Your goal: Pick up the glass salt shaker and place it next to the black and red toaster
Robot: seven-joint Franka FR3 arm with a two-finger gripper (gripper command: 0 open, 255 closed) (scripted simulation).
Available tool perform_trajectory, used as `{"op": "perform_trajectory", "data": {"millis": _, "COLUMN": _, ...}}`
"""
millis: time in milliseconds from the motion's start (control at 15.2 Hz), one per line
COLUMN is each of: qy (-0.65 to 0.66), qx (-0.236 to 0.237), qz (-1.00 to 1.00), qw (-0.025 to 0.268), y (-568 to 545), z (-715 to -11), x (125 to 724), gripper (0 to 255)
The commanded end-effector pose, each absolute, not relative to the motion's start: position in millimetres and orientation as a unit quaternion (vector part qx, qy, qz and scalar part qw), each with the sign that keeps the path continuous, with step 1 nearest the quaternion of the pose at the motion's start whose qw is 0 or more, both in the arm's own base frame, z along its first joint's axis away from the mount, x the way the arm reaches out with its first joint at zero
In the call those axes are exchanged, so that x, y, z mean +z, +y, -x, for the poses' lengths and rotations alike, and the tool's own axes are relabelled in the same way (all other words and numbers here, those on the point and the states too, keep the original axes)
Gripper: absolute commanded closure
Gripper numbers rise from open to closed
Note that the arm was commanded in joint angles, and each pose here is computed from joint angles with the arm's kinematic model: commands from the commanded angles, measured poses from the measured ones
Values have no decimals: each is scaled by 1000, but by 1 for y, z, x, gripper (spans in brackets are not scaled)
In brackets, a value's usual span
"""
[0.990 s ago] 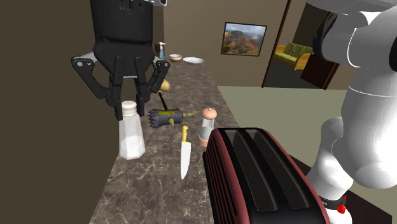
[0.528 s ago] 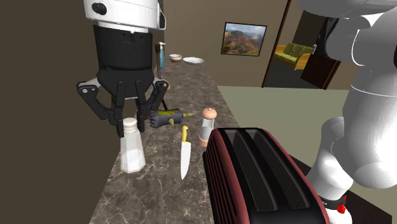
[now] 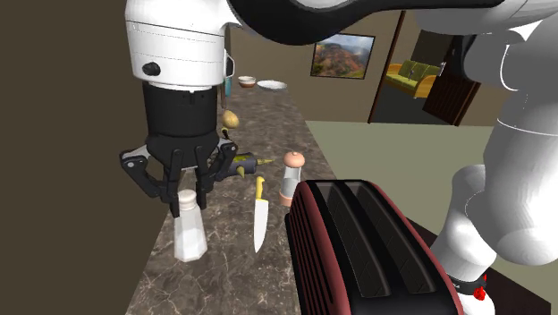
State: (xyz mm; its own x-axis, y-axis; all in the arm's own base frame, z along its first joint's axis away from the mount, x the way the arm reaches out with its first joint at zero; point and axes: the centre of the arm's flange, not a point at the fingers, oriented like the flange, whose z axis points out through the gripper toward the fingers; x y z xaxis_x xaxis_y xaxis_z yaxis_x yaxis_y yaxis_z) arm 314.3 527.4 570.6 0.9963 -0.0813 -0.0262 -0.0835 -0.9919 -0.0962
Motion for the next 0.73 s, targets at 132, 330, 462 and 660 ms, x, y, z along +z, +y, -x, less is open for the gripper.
{"op": "perform_trajectory", "data": {"millis": 132, "qy": 41, "qx": 11, "qz": 998, "qw": 49, "y": 527, "z": -316, "x": 549, "gripper": 255}}
{"op": "perform_trajectory", "data": {"millis": 330, "qy": 41, "qx": 11, "qz": 998, "qw": 49, "y": 527, "z": -316, "x": 533, "gripper": 255}}
{"op": "perform_trajectory", "data": {"millis": 462, "qy": 41, "qx": 11, "qz": 998, "qw": 49, "y": 527, "z": -316, "x": 522, "gripper": 255}}
{"op": "perform_trajectory", "data": {"millis": 660, "qy": 41, "qx": 11, "qz": 998, "qw": 49, "y": 527, "z": -316, "x": 507, "gripper": 255}}
